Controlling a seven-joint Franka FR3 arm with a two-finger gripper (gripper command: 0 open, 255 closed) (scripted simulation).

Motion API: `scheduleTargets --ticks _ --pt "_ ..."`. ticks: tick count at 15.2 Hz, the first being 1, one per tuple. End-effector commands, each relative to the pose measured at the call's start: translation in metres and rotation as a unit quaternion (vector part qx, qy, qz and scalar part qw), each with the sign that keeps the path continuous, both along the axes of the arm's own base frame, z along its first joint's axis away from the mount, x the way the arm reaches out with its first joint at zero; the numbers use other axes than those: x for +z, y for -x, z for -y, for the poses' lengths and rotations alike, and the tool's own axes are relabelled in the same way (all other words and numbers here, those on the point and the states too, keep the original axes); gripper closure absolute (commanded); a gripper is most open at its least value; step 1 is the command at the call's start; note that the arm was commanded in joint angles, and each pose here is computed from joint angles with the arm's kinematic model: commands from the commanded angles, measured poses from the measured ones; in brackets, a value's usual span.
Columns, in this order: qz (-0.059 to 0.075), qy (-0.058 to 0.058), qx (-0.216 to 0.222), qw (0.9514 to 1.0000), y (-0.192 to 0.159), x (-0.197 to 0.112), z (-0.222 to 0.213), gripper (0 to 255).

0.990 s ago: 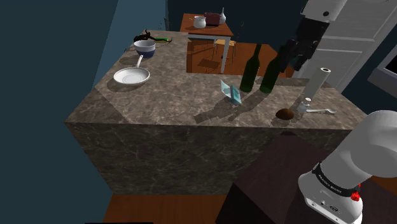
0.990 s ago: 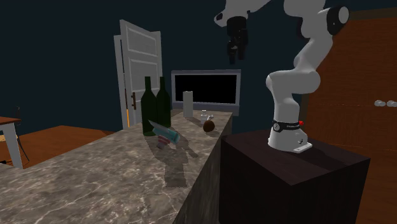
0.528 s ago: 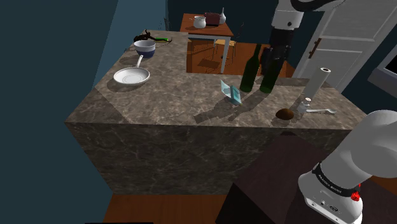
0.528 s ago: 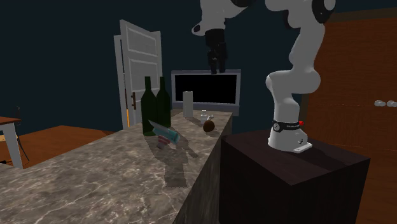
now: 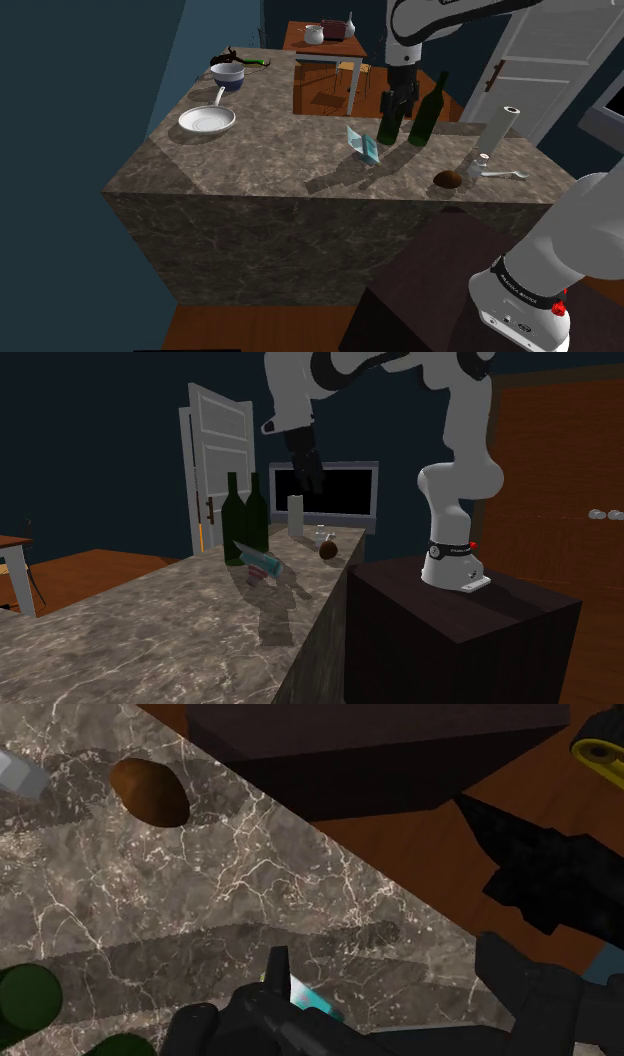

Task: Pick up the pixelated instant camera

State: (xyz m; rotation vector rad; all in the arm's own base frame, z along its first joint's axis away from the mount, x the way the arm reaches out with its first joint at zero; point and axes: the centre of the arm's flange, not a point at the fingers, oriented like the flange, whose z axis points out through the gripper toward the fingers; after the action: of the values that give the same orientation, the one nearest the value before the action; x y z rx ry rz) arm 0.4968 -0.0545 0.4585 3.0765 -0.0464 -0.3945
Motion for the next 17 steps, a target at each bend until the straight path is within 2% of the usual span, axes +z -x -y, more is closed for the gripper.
scheduleTargets --ticks 1,5,9,13,17 --pt "-0.020 0.009 0.015 0.9997 -0.025 -0.022 0.002 0" --pt "-0.058 0.025 0.043 0.9971 -0.071 -0.064 0.006 0" --pt "-0.095 0.042 0.071 0.9921 -0.113 -0.108 0.010 0" --pt "-0.132 0.059 0.098 0.9845 -0.152 -0.156 0.012 0" --pt "-0.170 0.076 0.126 0.9745 -0.188 -0.207 0.014 0"
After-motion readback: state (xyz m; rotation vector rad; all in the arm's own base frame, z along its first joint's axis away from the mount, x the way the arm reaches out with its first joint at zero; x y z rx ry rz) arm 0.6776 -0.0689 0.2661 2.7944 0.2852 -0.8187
